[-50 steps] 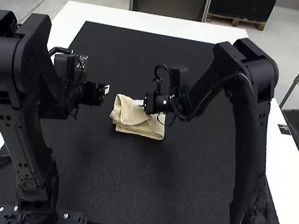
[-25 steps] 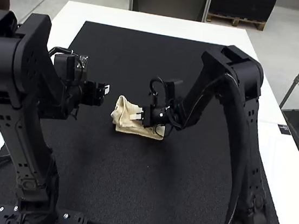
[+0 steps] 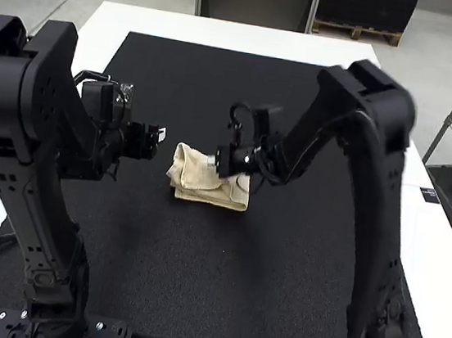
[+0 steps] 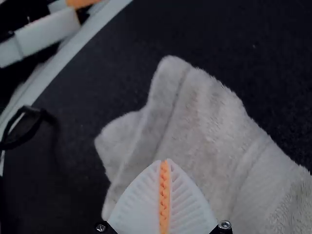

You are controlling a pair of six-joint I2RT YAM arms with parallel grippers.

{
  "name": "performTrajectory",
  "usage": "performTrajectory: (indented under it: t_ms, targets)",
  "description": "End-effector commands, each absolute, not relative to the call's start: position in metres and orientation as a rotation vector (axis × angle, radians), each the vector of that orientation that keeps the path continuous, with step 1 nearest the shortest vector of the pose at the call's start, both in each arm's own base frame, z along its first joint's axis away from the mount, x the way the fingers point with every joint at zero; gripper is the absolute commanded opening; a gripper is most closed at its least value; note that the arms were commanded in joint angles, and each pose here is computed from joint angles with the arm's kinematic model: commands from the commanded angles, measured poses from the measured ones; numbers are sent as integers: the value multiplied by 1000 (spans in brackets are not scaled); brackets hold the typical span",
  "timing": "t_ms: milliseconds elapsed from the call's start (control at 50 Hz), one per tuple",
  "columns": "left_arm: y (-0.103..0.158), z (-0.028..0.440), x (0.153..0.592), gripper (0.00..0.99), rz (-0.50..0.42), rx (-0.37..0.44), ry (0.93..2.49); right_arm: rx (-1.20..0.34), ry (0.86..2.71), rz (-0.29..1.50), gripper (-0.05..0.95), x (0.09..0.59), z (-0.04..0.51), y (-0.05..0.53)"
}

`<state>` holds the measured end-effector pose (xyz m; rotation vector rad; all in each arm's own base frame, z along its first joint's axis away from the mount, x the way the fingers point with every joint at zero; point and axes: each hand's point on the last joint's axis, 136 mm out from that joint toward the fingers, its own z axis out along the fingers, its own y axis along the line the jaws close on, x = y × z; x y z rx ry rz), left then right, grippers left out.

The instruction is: Fold the towel.

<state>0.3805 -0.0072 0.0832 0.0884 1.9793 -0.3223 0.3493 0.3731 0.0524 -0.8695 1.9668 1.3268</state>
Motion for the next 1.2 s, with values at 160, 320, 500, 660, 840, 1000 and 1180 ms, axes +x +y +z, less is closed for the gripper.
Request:
performTrajectory:
  t_ms: [160, 320, 500, 660, 840, 1000, 1180]
  targets:
    - [-10, 90, 378, 964, -336, 95, 1954, -817, 1791, 1312, -20, 360, 149, 351]
    - [-10, 91, 378, 964, -337, 94, 1953, -773, 1746, 1296, -20, 359, 180, 331]
    - [-10, 96, 380, 964, -333, 97, 1937, -744, 1692, 1269, -20, 351, 202, 307]
    - [-9, 120, 385, 964, -327, 94, 1860, -723, 1619, 1262, -20, 337, 230, 282]
    - [-19, 153, 387, 964, -345, 116, 1791, -677, 1558, 1198, -20, 332, 255, 251]
    - [-33, 203, 383, 964, -337, 156, 1659, -631, 1491, 1114, -20, 326, 280, 217]
    - [-48, 263, 371, 964, -317, 171, 1526, -580, 1447, 1040, -20, 317, 300, 177]
